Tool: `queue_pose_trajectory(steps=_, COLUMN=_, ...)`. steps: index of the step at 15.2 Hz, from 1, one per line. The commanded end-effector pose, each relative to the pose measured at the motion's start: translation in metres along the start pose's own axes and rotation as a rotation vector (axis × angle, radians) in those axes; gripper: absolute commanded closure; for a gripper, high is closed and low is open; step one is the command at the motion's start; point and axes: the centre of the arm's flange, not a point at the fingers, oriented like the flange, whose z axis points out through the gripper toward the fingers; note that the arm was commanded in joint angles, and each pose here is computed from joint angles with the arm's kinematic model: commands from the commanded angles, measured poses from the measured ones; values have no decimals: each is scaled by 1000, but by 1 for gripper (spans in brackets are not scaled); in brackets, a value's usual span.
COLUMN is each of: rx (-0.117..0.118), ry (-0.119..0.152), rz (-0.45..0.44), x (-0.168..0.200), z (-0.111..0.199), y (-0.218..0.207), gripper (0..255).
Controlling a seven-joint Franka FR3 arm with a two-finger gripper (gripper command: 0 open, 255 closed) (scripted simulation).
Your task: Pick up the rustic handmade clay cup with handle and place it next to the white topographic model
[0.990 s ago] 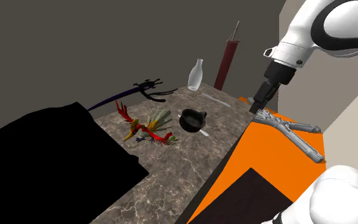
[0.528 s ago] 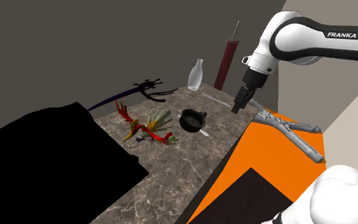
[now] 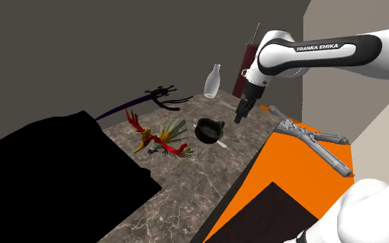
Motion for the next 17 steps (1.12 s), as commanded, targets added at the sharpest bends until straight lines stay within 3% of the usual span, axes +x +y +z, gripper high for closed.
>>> queue_pose_trajectory(steps=1, rx=-5, ry=-6, rz=-20, x=21, z=13, y=15, gripper=0)
queue_pose_trajectory(steps=13, rx=-33, ry=-39, rz=-132, x=139, z=91, y=82, gripper=0)
queue_pose_trajectory(steps=17, rx=-33, ry=-39, rz=-132, x=138, z=113, y=82, gripper=0)
